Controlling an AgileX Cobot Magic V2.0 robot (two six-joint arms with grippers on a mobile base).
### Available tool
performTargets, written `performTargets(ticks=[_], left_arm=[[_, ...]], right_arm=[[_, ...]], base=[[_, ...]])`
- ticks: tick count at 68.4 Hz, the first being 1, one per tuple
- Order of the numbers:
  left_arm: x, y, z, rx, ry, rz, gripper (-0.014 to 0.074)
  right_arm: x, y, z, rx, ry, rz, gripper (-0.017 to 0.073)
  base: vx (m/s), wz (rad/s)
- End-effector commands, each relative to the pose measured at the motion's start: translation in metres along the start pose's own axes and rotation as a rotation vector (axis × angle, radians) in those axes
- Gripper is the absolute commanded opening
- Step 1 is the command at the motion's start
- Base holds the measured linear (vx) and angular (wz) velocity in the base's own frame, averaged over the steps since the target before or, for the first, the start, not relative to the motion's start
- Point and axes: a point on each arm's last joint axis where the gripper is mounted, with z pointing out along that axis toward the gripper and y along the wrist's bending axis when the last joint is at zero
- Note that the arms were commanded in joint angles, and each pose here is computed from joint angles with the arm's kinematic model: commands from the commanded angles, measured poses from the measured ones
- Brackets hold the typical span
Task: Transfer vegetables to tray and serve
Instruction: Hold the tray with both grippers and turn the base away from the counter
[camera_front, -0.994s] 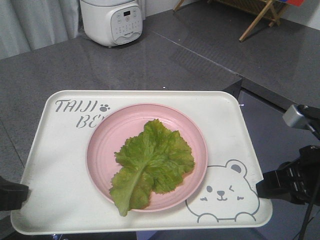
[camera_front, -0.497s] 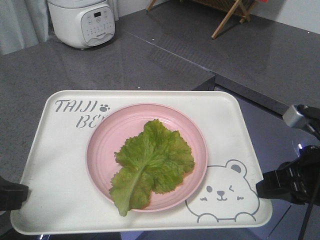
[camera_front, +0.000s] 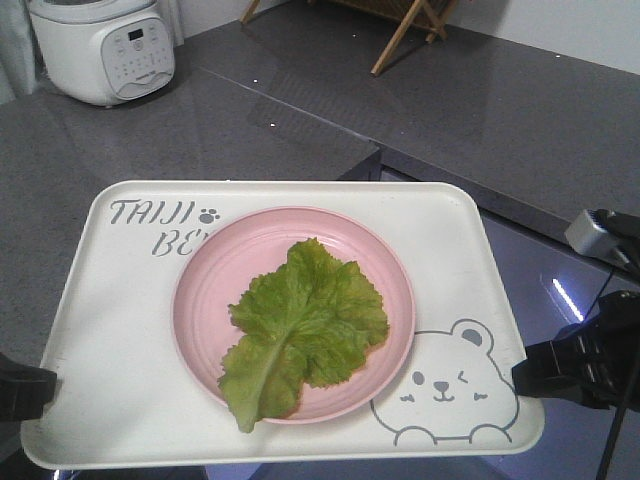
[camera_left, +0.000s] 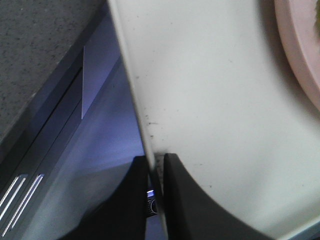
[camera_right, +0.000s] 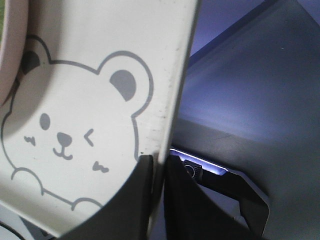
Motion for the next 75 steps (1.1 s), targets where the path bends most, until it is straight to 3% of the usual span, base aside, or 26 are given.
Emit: performTargets(ticks=[1, 75], left_arm=[[-0.009, -0.0074, -0.0091, 0.044, -0.097, 0.026, -0.0006], [-0.009, -0.0074, -0.0091, 0.044, -0.097, 0.026, -0.0006]], right_arm=[[-0.0043, 0.0108, -0.0098, -0.049, -0.06, -0.051, -0.0003], [-0.0043, 0.0108, -0.0098, -0.049, -0.06, -0.051, -0.0003]], base=[[0.03, -0.27], [0.06, -0.34]])
